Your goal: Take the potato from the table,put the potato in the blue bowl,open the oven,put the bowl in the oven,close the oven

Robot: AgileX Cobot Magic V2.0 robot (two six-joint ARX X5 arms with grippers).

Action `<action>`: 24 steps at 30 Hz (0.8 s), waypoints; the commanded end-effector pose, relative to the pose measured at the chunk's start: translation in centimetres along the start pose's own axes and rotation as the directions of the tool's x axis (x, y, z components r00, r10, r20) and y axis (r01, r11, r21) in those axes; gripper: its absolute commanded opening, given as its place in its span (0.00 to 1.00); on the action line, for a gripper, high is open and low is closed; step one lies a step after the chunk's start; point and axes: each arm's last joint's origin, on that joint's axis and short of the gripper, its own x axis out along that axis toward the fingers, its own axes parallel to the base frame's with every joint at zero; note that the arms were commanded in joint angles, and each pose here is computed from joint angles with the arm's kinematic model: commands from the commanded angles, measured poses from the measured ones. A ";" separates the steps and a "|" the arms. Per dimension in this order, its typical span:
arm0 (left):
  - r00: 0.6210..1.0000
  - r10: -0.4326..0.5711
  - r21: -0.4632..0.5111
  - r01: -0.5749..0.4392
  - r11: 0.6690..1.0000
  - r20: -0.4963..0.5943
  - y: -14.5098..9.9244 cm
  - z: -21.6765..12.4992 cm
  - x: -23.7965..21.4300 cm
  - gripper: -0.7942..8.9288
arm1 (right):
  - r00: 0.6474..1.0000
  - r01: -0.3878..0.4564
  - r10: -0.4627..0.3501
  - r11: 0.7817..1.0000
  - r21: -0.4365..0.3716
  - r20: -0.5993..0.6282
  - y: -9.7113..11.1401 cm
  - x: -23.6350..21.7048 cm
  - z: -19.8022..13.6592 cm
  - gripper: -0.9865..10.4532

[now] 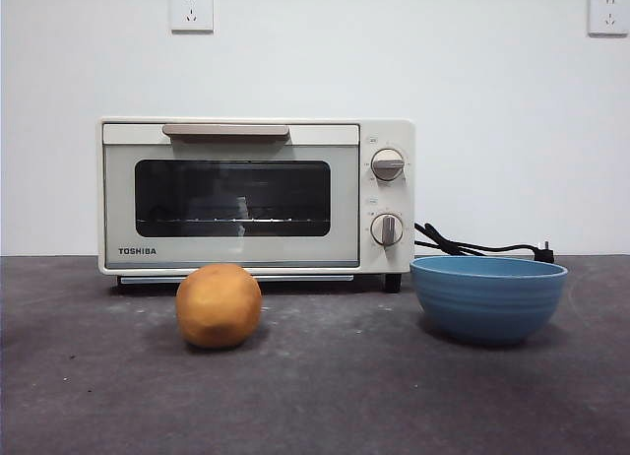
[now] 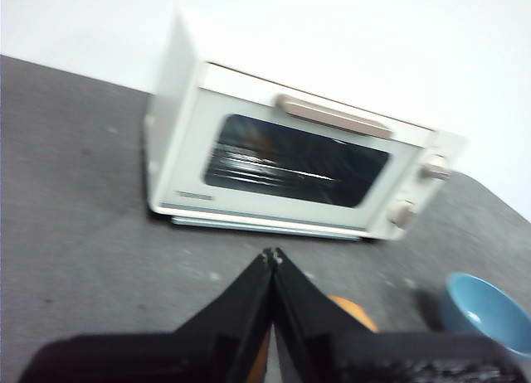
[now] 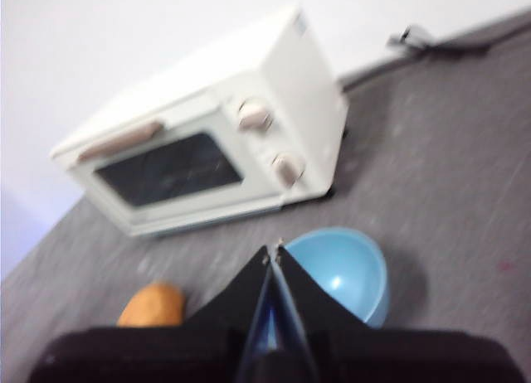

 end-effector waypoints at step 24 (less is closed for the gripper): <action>0.886 -0.267 0.070 0.316 0.946 -0.380 -4.4 8.9 -0.3 0.07 | 0.766 -0.422 0.273 0.896 -0.134 -0.582 6.5 3.3 8.4 0.10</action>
